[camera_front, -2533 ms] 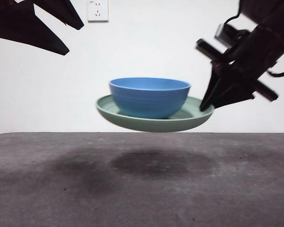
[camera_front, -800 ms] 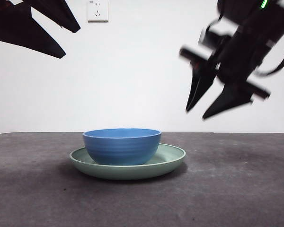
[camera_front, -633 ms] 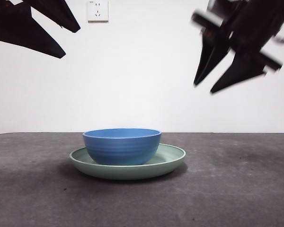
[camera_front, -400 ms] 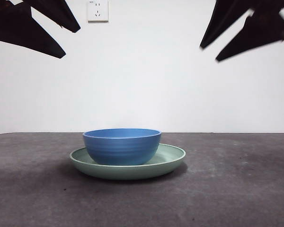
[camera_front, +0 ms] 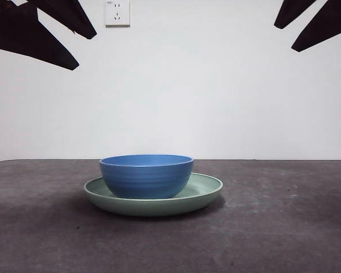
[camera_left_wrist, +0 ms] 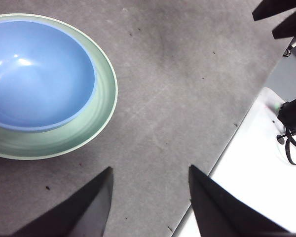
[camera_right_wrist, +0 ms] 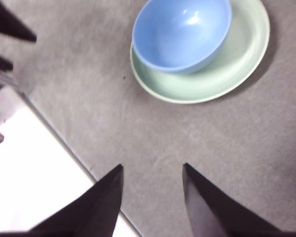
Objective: Pick up the blue bowl, put it on the green plate, put it on desk
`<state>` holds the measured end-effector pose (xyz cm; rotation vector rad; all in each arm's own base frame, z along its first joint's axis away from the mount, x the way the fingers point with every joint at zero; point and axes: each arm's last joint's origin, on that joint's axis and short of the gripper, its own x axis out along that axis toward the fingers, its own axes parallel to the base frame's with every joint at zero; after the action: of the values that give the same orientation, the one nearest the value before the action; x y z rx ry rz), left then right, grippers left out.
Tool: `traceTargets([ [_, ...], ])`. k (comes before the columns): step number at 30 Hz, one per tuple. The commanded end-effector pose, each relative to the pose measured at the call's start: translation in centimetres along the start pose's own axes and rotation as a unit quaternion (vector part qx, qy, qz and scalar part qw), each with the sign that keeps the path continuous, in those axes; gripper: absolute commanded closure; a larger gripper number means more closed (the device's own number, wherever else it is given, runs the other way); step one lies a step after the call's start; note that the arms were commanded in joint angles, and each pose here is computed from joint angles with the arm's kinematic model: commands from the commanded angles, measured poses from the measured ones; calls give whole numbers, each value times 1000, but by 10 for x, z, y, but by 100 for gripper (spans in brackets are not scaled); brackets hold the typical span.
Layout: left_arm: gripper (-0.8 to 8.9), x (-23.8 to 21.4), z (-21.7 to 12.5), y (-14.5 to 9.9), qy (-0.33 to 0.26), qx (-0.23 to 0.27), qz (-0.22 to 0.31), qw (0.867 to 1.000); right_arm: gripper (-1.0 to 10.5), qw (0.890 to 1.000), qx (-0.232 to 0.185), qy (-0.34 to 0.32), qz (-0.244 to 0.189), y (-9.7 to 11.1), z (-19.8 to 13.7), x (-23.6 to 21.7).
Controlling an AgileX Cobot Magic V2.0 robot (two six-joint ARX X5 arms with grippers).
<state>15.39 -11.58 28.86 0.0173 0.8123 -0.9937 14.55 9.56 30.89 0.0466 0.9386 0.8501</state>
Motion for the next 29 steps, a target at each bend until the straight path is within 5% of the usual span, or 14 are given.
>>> traceTargets([
  [1,565,0,3,-2,-6,11,-6,1000,754,1000,-20,-6,4,3,5,-2],
  [12,576,0,3,-2,-5,11,-6,1000,755,1000,-20,-7,4,3,5,-2],
  [17,806,0,3,-2,-6,11,-6,1000,937,1000,-23,-5,4,3,4,-2],
  [29,806,0,3,-2,-6,12,-6,1000,937,1000,-29,-11,4,3,5,-2],
])
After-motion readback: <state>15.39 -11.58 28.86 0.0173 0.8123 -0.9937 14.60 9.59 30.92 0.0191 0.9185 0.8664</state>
